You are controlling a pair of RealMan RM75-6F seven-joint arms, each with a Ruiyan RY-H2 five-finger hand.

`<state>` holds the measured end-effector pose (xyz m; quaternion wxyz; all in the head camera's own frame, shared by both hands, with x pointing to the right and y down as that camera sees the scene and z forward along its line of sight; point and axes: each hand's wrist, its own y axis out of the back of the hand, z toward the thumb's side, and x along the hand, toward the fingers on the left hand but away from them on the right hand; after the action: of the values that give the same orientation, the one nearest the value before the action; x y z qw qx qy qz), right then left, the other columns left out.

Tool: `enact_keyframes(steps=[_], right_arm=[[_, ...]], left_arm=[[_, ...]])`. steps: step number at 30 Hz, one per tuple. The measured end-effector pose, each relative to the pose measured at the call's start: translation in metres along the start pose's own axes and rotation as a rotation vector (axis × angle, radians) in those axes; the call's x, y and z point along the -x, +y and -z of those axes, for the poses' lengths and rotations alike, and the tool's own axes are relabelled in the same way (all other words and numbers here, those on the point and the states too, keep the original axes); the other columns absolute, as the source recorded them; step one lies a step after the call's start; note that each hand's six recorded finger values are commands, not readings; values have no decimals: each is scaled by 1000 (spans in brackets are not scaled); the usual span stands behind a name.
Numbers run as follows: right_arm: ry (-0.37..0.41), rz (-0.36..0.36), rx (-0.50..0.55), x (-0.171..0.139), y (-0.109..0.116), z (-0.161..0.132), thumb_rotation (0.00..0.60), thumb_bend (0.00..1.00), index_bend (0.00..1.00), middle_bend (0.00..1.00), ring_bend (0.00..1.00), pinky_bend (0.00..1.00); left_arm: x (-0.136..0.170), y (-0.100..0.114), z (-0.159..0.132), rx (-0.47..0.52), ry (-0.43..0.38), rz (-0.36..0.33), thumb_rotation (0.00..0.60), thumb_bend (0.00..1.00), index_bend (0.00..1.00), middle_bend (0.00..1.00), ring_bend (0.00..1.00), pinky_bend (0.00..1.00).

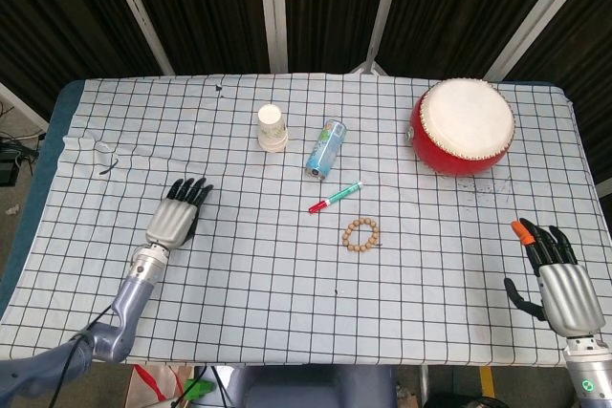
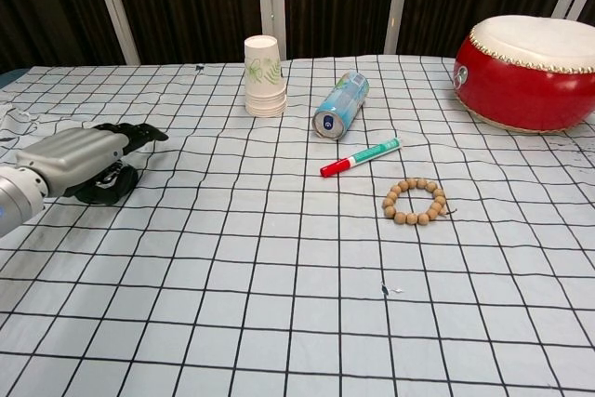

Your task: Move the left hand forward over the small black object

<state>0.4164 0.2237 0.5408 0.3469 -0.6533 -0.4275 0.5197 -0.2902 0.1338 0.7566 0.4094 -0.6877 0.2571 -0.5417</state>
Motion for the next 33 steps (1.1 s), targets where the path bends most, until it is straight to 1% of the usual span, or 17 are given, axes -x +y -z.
enact_keyframes(steps=[17, 21, 25, 28, 33], right_arm=[[14, 5, 7, -1, 1, -3, 600, 404, 46, 83, 116, 40], [17, 10, 8, -2, 3, -4, 600, 404, 46, 83, 116, 40], [21, 12, 7, -3, 3, -5, 600, 403, 46, 83, 116, 39], [24, 11, 6, -3, 3, -6, 600, 404, 46, 83, 116, 40], [30, 10, 7, -3, 2, -8, 600, 403, 46, 83, 116, 40]], left_arm=[[2, -21, 0, -30, 10, 50, 600, 1000, 0, 0, 0, 0], [1, -16, 1, -32, 12, 32, 600, 1000, 0, 0, 0, 0], [1, 2, 0, -29, 3, -24, 600, 1000, 0, 0, 0, 0], [5, 26, -3, -20, -10, -103, 600, 1000, 0, 0, 0, 0], [26, 80, -10, 20, -38, -252, 600, 1000, 0, 0, 0, 0]])
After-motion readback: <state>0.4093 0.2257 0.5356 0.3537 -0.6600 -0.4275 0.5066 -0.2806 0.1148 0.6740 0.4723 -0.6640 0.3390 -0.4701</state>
